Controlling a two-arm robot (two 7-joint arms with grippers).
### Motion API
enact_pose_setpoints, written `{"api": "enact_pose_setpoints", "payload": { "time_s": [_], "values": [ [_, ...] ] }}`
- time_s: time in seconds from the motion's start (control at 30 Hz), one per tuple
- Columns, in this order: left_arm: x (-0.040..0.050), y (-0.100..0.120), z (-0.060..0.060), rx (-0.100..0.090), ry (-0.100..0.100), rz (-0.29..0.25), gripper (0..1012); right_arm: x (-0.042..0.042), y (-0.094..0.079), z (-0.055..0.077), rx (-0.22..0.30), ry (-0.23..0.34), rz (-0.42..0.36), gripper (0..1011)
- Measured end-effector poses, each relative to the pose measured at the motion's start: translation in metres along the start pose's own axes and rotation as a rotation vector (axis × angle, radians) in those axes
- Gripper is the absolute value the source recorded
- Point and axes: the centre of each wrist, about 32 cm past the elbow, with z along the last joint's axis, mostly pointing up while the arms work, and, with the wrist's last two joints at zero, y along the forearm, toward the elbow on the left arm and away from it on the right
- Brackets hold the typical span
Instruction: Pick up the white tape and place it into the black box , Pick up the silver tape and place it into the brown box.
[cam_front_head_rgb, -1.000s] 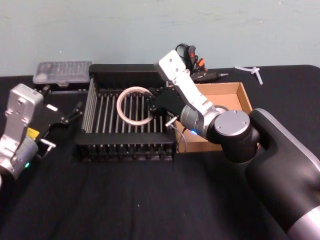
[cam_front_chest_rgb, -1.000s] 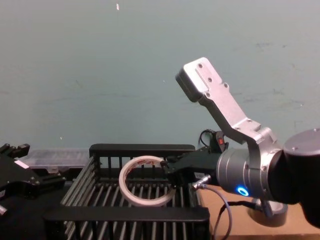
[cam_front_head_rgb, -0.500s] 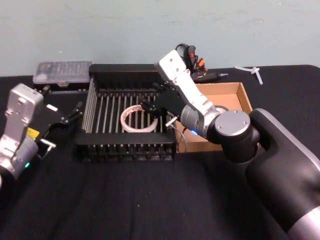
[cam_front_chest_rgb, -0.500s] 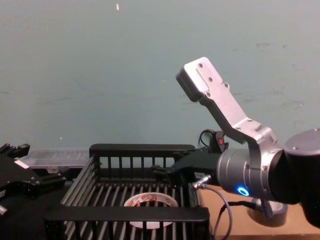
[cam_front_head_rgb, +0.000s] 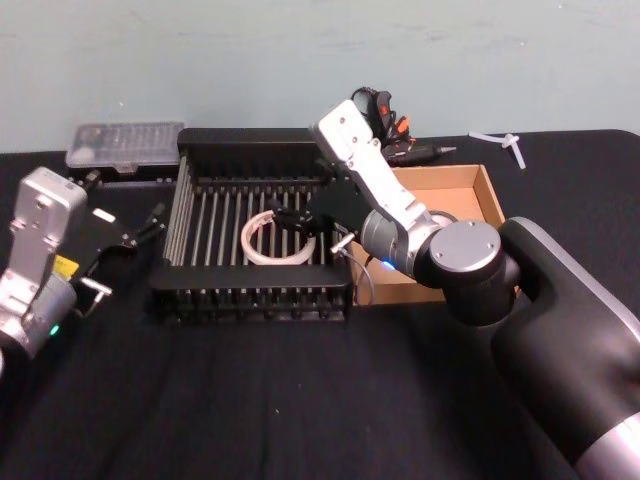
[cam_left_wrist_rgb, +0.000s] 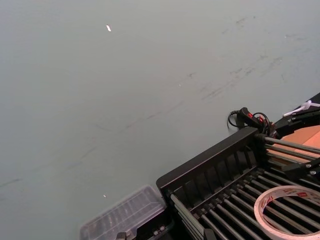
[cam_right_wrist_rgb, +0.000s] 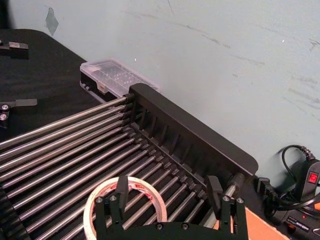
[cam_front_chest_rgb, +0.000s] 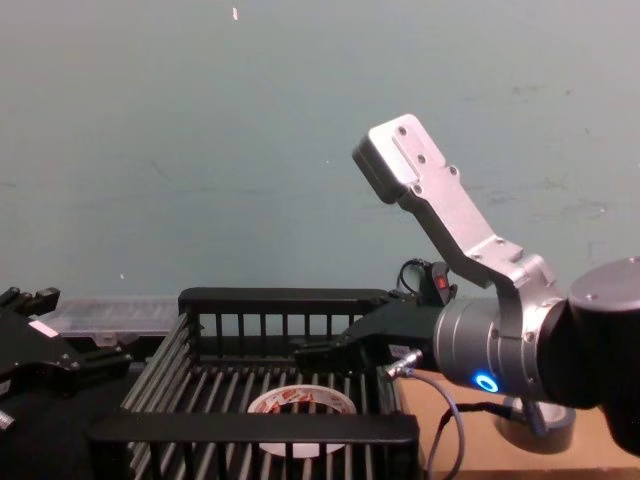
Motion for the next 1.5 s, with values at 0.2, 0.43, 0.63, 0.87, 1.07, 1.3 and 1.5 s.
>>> {"api": "enact_pose_setpoints", "payload": {
  "time_s": [0.2, 0.43, 0.63, 0.87, 1.07, 1.3, 1.5],
  "values": [
    [0.0000, 0.000, 0.000, 0.000, 0.000, 0.000, 1001, 0.0003, 0.000, 0.000, 0.001, 0.003, 0.003, 1002],
    [0.0000, 0.000, 0.000, 0.000, 0.000, 0.000, 1001, 0.0026, -0.009, 0.005, 0.031, 0.019, 0.011, 1002],
    [0.0000, 0.000, 0.000, 0.000, 0.000, 0.000, 1001, 0.0060, -0.020, 0.011, 0.064, 0.026, 0.002, 1002],
    [0.0000, 0.000, 0.000, 0.000, 0.000, 0.000, 1001, 0.0116, -0.042, 0.013, 0.091, 0.019, -0.036, 1002],
    [0.0000, 0.000, 0.000, 0.000, 0.000, 0.000, 1001, 0.0180, -0.064, 0.008, 0.098, 0.008, -0.104, 1002],
    [0.0000, 0.000, 0.000, 0.000, 0.000, 0.000, 1001, 0.0272, -0.088, -0.008, 0.085, -0.014, -0.219, 1002],
    [0.0000, 0.000, 0.000, 0.000, 0.000, 0.000, 1001, 0.0318, -0.096, -0.022, 0.062, -0.044, -0.288, 1002]
  ]
}}
